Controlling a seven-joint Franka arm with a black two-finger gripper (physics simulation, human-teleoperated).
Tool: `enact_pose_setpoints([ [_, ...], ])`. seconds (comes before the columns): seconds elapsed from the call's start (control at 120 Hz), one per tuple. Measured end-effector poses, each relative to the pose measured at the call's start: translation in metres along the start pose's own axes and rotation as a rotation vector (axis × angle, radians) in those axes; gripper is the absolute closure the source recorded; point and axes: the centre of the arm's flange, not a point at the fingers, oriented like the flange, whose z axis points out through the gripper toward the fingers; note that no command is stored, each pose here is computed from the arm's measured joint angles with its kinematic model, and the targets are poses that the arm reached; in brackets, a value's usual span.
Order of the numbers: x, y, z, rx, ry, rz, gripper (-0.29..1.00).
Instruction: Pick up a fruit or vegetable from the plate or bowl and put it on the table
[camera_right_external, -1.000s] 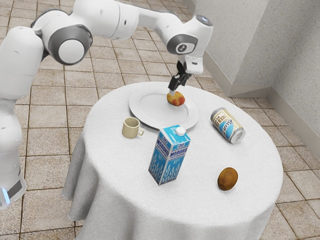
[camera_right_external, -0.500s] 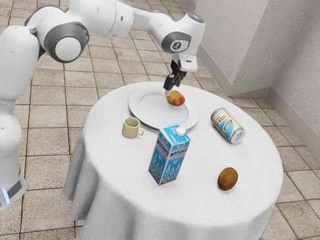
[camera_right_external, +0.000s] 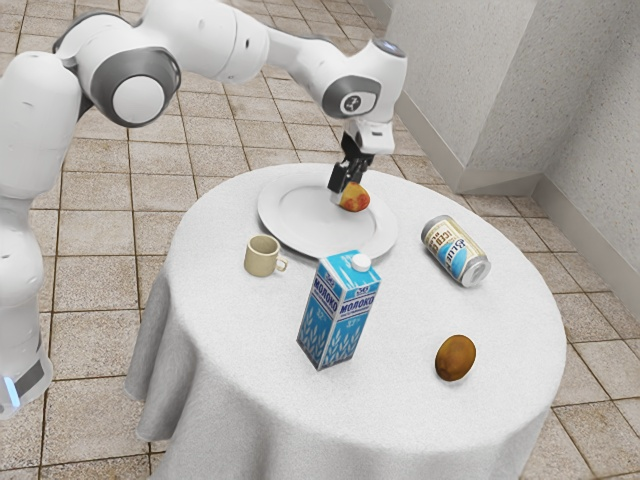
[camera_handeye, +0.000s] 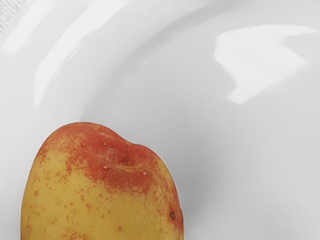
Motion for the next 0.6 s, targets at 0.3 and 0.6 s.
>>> enact_pose_setpoints([
  [0.3,-0.005,-0.008,0.007,0.009,0.008,-0.022,0.0],
  [0.6,0.001,-0.011,0.02,0.015,0.015,-0.022,0.03],
])
